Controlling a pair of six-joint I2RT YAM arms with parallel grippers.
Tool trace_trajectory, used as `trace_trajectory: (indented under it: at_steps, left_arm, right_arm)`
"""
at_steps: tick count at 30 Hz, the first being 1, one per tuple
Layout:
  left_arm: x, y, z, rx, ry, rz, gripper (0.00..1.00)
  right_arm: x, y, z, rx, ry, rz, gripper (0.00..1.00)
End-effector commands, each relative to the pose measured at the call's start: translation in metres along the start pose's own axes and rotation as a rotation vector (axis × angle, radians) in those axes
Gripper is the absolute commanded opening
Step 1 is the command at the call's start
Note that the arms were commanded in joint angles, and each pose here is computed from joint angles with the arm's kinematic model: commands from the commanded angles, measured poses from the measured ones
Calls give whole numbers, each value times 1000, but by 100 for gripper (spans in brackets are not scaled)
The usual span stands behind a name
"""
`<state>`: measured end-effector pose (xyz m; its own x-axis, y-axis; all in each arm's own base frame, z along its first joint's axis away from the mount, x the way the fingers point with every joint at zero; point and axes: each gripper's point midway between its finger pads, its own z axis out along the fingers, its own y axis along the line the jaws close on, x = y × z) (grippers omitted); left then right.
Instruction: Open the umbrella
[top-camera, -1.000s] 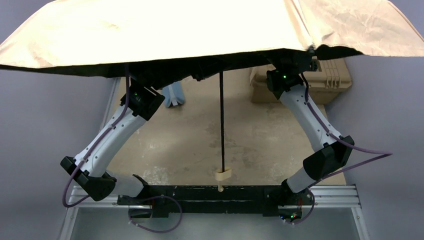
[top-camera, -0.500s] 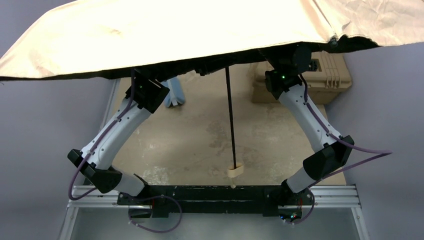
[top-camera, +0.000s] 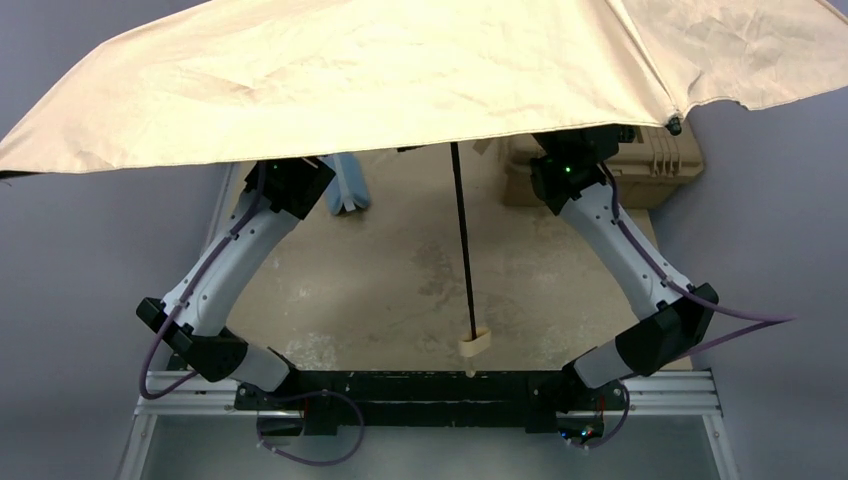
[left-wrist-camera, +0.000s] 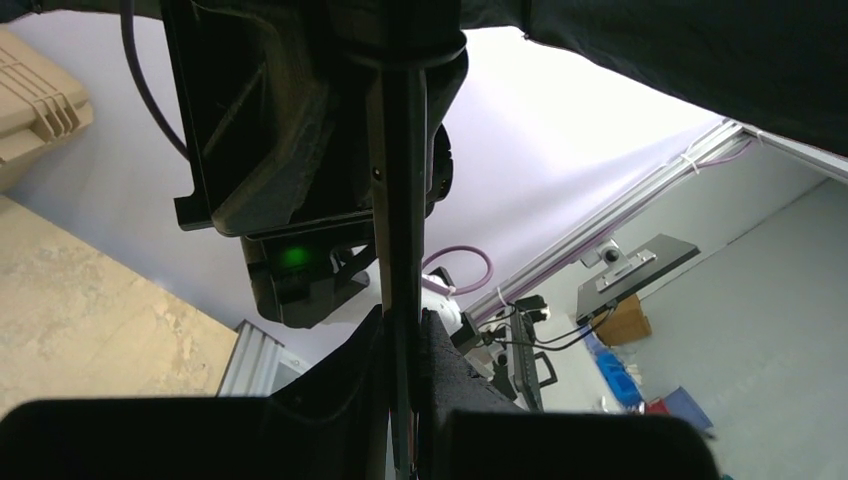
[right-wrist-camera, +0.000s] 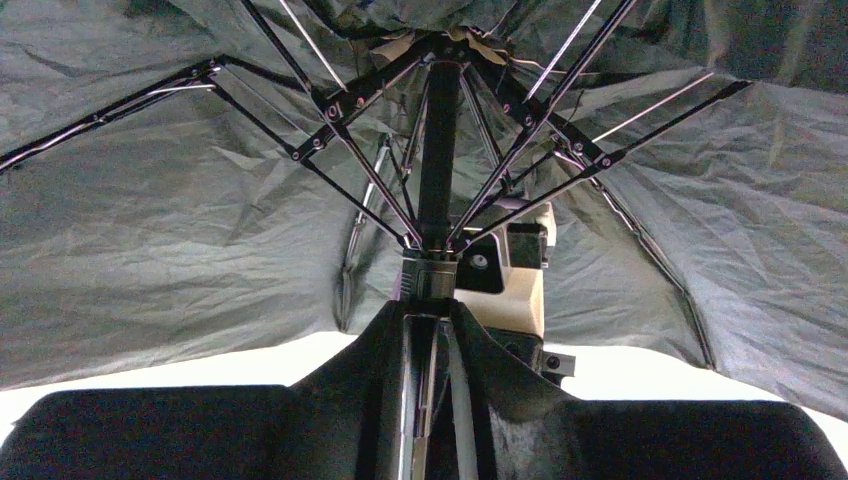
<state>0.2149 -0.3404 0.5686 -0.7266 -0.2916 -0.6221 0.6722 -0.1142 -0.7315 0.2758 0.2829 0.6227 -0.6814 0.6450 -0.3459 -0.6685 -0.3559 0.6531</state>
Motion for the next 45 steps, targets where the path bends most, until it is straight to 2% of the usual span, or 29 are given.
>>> trace_trajectory:
  at_steps: [1, 5, 10, 15, 19, 26, 30, 34, 38, 39, 42, 43, 45]
  left_arm:
    - [-26, -17, -3, 22, -84, 106, 0]
    - [-25, -13, -4, 6, -86, 106, 0]
    - [-24, -11, -5, -7, -83, 108, 0]
    - [-21, -8, -6, -7, -83, 104, 0]
    - [-8, -7, -7, 0, -60, 87, 0]
    - [29, 3, -17, -24, 2, 57, 0]
    - [53, 12, -25, -55, 31, 38, 0]
    - [57, 15, -33, -84, 10, 43, 0]
    - [49, 21, -36, -158, -19, 75, 0]
    - [46, 24, -38, -193, -37, 83, 8]
    - [34, 25, -41, -245, -81, 131, 60]
    - [30, 24, -41, -256, -92, 147, 70]
    - [25, 25, -39, -279, -96, 175, 80]
  right_arm:
    - [36, 28, -9, -53, 129, -17, 19]
    - [44, 29, -10, -53, 147, -4, 28]
    - [50, 32, -14, -45, 141, -2, 31]
    - [46, 32, -13, -42, 116, -15, 21]
    - [34, 34, -5, -55, 67, -47, 21]
    - [-23, 48, 28, -106, -91, -103, 19]
    - [-47, 54, 38, -139, -125, -129, 12]
    - [-50, 56, 37, -126, -138, -154, 1]
    - [-44, 47, 24, -75, -147, -183, 0]
    - [-42, 46, 21, -60, -147, -196, 0]
    - [-34, 44, 13, 0, -134, -264, 0]
    - [-30, 47, 11, 20, -129, -289, 0]
    - [-27, 42, 8, 80, -129, -316, 0]
